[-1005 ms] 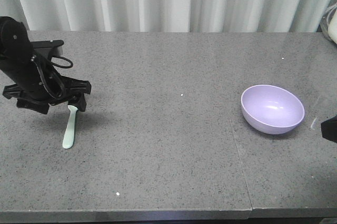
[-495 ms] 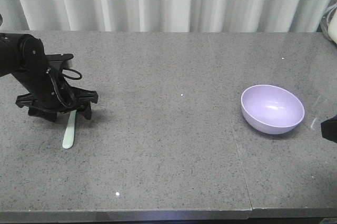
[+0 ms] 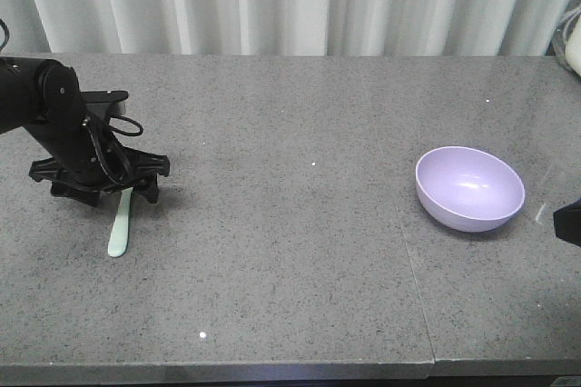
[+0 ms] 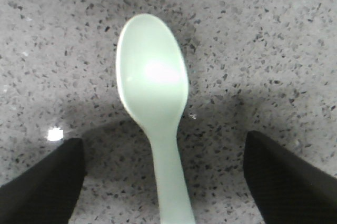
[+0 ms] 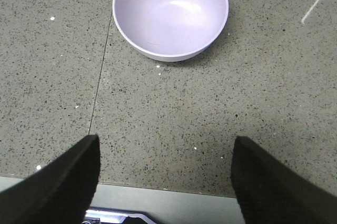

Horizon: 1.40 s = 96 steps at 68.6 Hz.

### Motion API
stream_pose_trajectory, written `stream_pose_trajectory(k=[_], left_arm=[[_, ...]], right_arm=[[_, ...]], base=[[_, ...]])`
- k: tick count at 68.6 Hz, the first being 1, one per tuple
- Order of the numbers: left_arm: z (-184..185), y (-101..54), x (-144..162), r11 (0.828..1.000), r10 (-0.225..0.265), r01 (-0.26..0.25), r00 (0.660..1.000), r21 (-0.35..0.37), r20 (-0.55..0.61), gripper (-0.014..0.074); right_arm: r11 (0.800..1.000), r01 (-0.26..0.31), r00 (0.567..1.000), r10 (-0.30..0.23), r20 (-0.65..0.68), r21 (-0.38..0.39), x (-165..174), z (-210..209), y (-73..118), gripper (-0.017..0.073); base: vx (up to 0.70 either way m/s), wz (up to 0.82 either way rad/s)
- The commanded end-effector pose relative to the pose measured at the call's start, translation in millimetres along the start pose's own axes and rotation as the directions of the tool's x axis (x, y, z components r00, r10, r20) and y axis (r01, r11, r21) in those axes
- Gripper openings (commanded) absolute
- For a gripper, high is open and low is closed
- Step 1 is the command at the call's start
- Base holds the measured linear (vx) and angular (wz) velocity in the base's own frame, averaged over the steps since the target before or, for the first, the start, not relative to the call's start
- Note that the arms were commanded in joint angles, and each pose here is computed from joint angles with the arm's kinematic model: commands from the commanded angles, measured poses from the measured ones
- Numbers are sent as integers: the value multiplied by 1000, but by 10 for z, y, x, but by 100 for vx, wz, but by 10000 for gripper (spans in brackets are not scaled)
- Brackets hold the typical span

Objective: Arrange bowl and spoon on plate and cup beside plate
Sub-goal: 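Lower the left gripper onto the green spoon handle and close it, then lift the green spoon with the left gripper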

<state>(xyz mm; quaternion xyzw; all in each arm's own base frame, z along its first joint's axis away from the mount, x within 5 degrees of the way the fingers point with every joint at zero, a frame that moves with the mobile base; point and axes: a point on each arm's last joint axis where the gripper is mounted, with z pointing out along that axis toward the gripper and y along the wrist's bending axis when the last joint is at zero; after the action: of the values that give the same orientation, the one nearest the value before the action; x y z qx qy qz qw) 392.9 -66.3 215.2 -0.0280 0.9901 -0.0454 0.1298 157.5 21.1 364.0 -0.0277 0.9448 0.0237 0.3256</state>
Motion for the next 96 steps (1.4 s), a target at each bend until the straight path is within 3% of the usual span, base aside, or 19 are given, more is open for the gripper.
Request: stream_pose_trajectory(k=[1, 39, 71, 82, 96], left_arm=[[-135, -27, -1, 1000, 3, -3, 1000, -6, 6, 556], [-135, -7, 12, 999, 15, -16, 1000, -28, -8, 372], [-135, -4, 20, 999, 30, -31, 999, -31, -18, -10], [-264, -9, 22, 999, 38, -38, 999, -25, 13, -8], [-711, -15, 72, 999, 53, -52, 993, -8, 106, -8]], right_arm=[[1000, 6, 995, -7, 101, 5, -116, -89, -11, 517], [1000, 7, 993, -7, 118, 4, -131, -91, -9, 517], [1000, 6, 993, -6, 117, 3, -131, -91, -8, 517], [1000, 6, 993, -6, 117, 3, -131, -91, -8, 517], [1000, 6, 993, -6, 117, 3, -131, -91, -8, 517]], base=[[0, 0], [0, 0], [0, 0], [0, 0], [0, 0]])
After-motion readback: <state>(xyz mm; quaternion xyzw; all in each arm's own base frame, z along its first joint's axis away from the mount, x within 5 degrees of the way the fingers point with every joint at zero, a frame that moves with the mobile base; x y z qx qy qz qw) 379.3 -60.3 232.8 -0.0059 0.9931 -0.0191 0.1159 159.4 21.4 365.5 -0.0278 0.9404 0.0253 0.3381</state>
